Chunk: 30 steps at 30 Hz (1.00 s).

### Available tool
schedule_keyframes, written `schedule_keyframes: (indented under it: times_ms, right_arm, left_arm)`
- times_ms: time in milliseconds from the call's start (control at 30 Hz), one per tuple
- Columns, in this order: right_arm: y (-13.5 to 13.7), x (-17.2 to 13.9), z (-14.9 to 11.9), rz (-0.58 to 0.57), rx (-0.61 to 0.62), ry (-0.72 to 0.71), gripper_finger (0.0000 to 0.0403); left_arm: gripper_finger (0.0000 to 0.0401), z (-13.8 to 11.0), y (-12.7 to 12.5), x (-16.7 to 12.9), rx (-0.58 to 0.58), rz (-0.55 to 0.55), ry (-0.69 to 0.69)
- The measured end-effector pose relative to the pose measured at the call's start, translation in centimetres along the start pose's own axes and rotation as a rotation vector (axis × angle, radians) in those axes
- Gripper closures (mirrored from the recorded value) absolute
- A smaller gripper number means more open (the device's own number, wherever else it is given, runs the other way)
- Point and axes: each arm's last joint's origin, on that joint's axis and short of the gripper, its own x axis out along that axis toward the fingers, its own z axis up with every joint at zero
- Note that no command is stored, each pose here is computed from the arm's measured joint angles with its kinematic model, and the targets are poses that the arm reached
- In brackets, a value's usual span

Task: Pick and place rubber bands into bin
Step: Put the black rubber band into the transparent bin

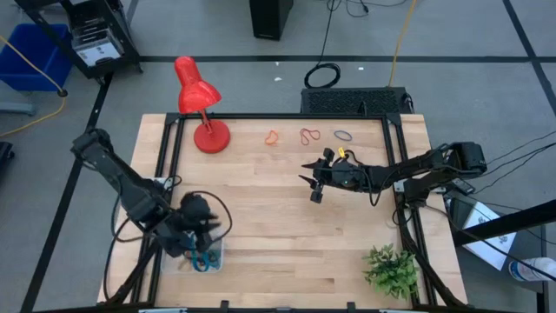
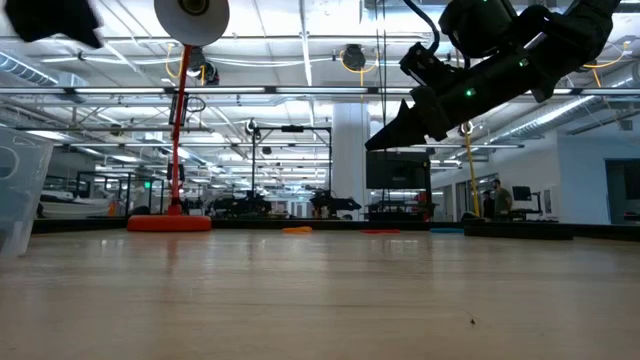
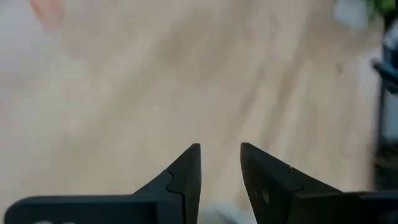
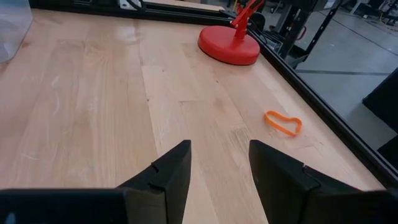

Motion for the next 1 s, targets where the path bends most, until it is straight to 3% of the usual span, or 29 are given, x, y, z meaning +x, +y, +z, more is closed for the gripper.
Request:
schedule_keyframes:
  times_ms: [133, 300, 433, 600, 700, 900, 1000]
  right_arm:
    - [0.0, 0.0, 0.0, 0.0, 0.0, 0.0, 0.0248]
    - [0.0, 0.0, 0.0, 0.0, 0.0, 0.0, 0.0248]
    - [0.0, 0.0, 0.0, 0.0, 0.0, 0.0, 0.0248]
    - [0.0, 0.0, 0.0, 0.0, 0.001, -0.002, 0.0248]
    - [0.0, 0.0, 0.1, -0.001, 0.01, -0.013, 0.0248]
    - [0.0, 0.0, 0.2, -0.001, 0.044, -0.021, 0.0248]
    - [0.0, 0.0, 0.2, -0.001, 0.049, -0.021, 0.0248]
  left_arm:
    - [0.0281, 1.1, 0.7, -0.2, 0.093, 0.085, -0.169]
    - [0.0281, 2.1, 1.5, -0.1, 0.1, 0.113, -0.179]
    - [0.0281, 2.9, 1.7, -0.5, 0.162, 0.021, -0.129]
    - [0.0281, 4.5, 0.1, -1.3, 0.401, -0.248, -0.191]
    - [0.0281, 5.4, -0.2, -1.9, 0.52, -0.352, -0.252]
    - [0.0281, 6.5, 2.1, -2.4, 0.516, -0.302, -0.274]
    - [0.0281, 6.6, 3.6, -3.2, 0.528, -0.337, -0.323]
